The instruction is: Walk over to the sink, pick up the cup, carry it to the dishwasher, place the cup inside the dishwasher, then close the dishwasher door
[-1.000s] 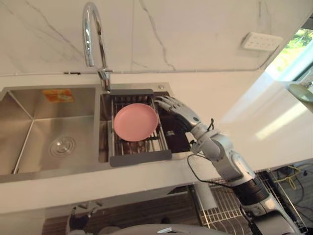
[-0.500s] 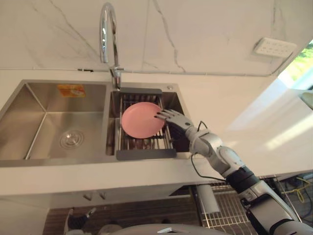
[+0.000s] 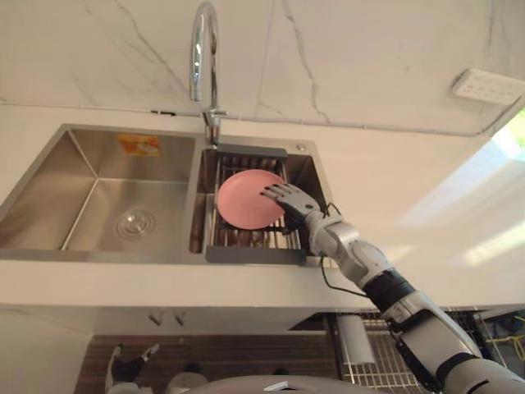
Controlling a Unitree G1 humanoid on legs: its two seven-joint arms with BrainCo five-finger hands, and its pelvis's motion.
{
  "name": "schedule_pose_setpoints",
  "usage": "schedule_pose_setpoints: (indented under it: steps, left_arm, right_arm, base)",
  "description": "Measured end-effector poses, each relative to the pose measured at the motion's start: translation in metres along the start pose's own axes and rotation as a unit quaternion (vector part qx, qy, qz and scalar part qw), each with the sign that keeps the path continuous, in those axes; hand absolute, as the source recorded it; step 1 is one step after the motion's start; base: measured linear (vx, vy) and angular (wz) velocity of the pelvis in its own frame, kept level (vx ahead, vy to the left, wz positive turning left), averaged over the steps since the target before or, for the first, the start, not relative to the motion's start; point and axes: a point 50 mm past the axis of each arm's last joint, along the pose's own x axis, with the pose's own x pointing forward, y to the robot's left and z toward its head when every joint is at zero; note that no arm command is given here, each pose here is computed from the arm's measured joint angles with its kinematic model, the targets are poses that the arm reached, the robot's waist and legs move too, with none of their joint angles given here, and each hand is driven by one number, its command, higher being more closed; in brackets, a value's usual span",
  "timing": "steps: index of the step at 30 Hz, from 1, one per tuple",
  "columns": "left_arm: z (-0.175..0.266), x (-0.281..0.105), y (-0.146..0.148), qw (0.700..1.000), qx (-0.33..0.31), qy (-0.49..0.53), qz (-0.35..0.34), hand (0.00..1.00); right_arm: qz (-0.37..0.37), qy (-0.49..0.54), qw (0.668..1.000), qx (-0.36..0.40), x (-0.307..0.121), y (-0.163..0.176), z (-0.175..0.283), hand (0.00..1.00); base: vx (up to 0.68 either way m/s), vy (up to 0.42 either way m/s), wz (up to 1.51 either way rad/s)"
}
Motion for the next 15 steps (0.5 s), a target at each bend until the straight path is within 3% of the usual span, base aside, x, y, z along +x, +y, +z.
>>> schedule_pose_setpoints:
  steps: [9, 15]
  left_arm:
    - [-0.001, 0.0, 0.0, 1.0, -0.002, 0.002, 0.001, 0.0]
    - [0.004, 0.0, 0.001, 1.0, -0.005, -0.008, 0.001, 0.0]
  right_arm:
    - [-0.019, -0.001, 1.0, -0.007, 0.012, -0.016, 0.004, 0.0]
    - [0.018, -0.005, 0.999, -0.03, 0.015, 0.001, 0.008, 0.0]
  base:
    - [-0.03, -0.002, 0.06]
    - [-0.03, -0.001, 0.05]
